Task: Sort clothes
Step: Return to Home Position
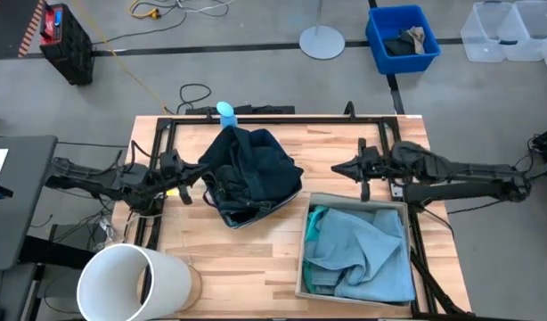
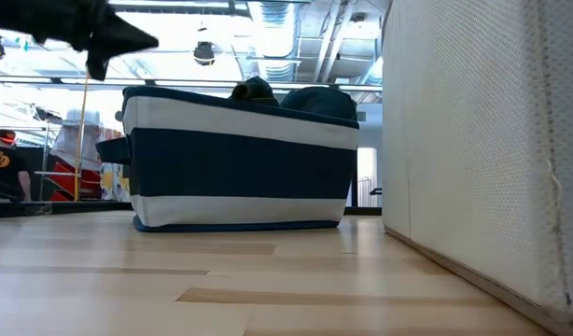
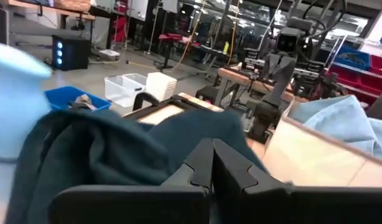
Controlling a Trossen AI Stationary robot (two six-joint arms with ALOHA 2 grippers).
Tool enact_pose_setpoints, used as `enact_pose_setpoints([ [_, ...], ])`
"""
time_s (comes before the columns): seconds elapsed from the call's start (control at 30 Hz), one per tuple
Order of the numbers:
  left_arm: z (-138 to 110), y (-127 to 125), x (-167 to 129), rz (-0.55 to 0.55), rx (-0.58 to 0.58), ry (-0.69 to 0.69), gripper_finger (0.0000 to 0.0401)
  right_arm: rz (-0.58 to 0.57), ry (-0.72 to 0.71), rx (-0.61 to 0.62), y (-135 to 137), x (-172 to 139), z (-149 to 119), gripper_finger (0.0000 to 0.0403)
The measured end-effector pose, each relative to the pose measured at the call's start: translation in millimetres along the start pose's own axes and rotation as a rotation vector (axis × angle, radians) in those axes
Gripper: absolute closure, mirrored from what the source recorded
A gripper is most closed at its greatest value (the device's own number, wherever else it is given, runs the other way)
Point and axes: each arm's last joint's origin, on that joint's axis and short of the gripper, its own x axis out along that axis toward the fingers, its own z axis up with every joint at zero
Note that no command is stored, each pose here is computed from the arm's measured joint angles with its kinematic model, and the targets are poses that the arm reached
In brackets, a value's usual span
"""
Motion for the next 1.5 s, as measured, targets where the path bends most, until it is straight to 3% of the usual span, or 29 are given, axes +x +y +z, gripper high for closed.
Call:
enact_pose_setpoints([
  [0.4, -51.9, 32.6, -26.4, 0.009, 0.1, 0.044, 0.0401, 0.035, -0.113, 0.002, -23.6, -5.2, -71.1, 0.0403],
  [0.83, -77.7, 35.5, -22.5, -0.007, 0.121, 0.138, 0.0401, 0.022, -0.246, -0.013, -34.2, -10.9, -104.6, 0.0403],
  [1.1, -78.3, 36.0, -22.3, 0.01, 0.109, 0.134, 0.0401, 0.002, -0.227, 0.093, -38.5, -11.6, -112.2, 0.0395],
  [1.37, -78.7, 36.2, -22.1, 0.015, 0.107, 0.133, 0.0401, 0.01, -0.205, 0.419, -42.3, -12.1, -115.1, 0.0364],
  [1.5, -79.9, 36.9, -22.1, 0.038, 0.033, 0.139, 0.0395, 0.01, -0.186, 0.496, -42.6, -11.7, -117.1, 0.0362],
])
